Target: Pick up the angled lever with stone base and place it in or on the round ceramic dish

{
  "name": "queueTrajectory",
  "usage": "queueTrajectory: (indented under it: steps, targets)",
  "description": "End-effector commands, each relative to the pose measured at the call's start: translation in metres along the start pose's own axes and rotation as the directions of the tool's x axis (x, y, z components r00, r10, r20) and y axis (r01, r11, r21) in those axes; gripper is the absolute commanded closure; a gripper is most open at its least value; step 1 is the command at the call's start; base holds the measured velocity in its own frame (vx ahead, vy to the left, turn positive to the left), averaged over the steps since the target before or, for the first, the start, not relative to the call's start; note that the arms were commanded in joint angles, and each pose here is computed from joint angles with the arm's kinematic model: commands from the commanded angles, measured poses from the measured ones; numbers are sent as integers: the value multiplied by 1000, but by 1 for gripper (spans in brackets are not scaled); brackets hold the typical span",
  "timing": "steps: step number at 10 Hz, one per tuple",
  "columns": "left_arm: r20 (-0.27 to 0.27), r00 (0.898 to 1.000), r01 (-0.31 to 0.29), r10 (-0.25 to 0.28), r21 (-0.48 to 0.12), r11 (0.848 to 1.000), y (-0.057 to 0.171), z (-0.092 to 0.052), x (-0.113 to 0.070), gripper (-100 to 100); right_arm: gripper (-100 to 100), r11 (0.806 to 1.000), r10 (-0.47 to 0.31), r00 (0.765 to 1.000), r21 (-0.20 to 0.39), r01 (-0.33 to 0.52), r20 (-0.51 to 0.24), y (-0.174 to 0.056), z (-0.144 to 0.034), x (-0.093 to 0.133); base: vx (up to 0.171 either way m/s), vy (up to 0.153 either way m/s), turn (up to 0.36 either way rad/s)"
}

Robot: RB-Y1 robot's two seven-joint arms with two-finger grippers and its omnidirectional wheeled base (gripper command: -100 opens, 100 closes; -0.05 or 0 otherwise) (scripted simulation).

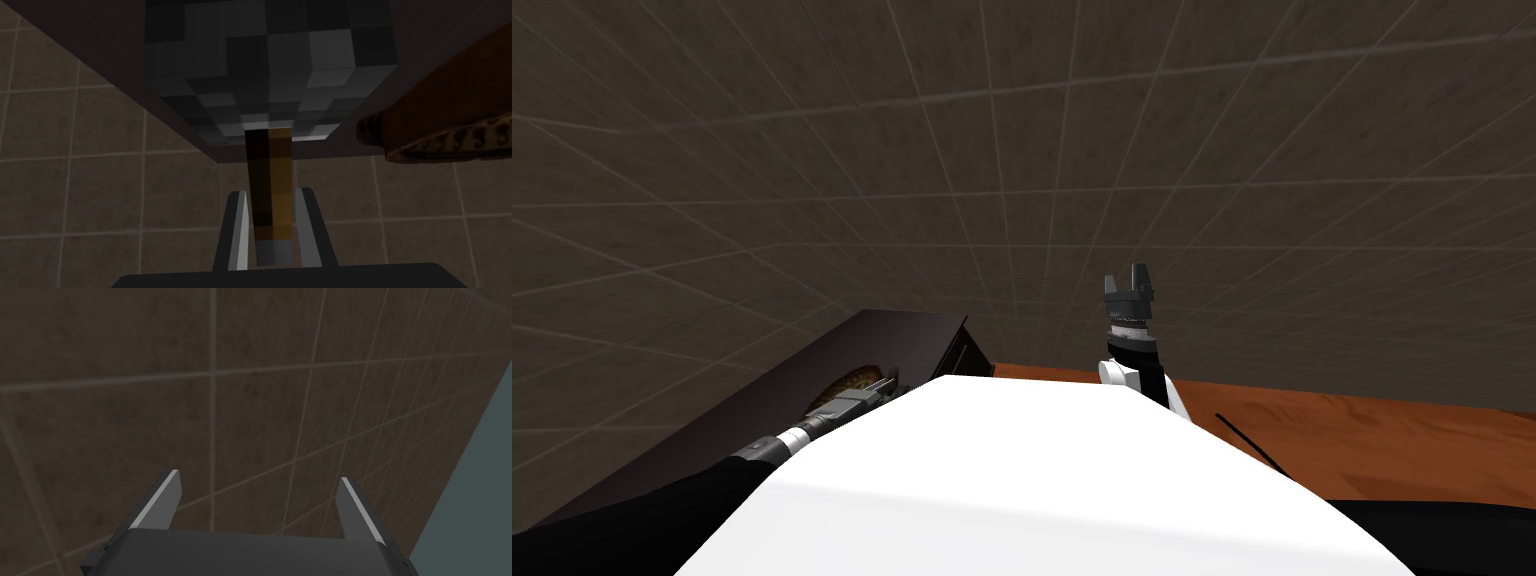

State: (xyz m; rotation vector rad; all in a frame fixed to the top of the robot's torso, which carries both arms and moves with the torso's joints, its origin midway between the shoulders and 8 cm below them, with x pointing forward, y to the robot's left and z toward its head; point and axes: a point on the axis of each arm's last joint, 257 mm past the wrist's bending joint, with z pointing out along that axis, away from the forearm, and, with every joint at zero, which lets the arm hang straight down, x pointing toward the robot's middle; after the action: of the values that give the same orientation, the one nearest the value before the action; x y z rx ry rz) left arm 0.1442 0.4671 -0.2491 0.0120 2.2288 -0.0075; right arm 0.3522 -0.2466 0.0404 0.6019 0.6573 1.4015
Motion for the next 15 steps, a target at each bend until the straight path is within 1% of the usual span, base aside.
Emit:
queueTrajectory:
  steps: [1,2,5,6,7,8,12,15]
  targets:
    - [-4,1000,7,-7,-12,1000,6,-3,2,100,0,1000,0,1000,0,0,0,0,0,0,-282,-42,-11]
    - [-4,1000,7,-7,-12,1000,6,-3,2,100,0,1000,0,1000,0,0,0,0,0,0,-228,-44,3]
    - [0,1000,31,-31,-28,999,19,-6,1,100,0,1000,0,1000,0,0,0,0,0,0,-239,-54,-107]
    - [3,999,41,-41,-30,999,23,-6,1,100,0,1000,0,1000,0,0,0,0,0,0,-246,-51,-184]
    - [9,998,62,-61,-36,997,32,-6,-1,100,0,1000,0,1000,0,0,0,0,0,0,-247,-95,-331]
    - [12,997,72,-71,-40,997,37,-6,-1,100,0,1000,0,1000,0,0,0,0,0,0,-195,-97,-367]
    - [25,995,100,-99,-63,993,62,-7,-6,100,0,1000,0,1000,0,0,0,0,0,0,-117,-70,-164]
    - [32,993,113,-110,-93,989,85,-11,-8,100,0,1000,0,1000,0,0,0,0,0,0,-139,-56,-98]
